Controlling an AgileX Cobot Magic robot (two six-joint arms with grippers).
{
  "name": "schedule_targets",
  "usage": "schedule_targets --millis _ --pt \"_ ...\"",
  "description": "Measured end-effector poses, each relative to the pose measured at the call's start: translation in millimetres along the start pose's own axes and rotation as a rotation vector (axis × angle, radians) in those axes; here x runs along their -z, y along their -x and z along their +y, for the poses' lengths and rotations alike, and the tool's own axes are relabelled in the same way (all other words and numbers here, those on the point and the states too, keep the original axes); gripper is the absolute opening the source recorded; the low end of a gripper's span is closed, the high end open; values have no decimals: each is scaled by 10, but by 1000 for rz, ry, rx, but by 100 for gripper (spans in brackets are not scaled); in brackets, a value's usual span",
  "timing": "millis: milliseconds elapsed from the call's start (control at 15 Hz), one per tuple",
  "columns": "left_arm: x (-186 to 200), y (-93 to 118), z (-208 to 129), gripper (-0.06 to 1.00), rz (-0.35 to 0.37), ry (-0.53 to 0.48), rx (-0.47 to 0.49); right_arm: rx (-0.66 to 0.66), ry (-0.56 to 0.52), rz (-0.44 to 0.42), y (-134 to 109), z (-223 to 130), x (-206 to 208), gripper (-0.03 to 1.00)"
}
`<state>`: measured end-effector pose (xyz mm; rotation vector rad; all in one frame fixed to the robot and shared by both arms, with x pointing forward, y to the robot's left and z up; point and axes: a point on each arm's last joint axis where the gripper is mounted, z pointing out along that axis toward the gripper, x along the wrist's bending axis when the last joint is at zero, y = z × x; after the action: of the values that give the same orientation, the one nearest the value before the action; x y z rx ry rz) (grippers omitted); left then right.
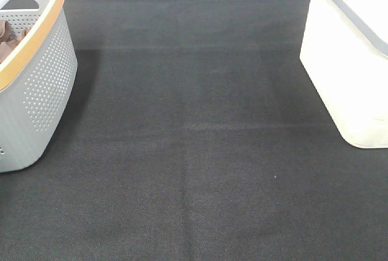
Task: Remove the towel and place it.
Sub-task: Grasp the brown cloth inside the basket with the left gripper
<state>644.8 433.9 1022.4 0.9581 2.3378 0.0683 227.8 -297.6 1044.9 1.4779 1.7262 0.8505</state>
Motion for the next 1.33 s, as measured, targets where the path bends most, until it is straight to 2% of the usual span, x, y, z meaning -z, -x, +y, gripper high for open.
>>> schedule_targets --millis 267,600,867,1000,1200,1333 --pt "-191 -84 -10 71 16 -46 19 0 0 0 0 0 0 73" --pt "-375 -98 20 71 -48 -36 56 0 0 0 0 0 0 73" --pt "-526 -47 -13 68 -80 -36 45 0 0 0 0 0 0 73" --pt "-543 -2 -6 56 -90 -5 37 0 0 0 0 0 0 73" --pt "-583 -27 -16 39 -81 -17 11 0 0 0 0 0 0 73" --pt "-619 -47 -36 20 -76 -40 -18 0 0 0 0 0 0 73"
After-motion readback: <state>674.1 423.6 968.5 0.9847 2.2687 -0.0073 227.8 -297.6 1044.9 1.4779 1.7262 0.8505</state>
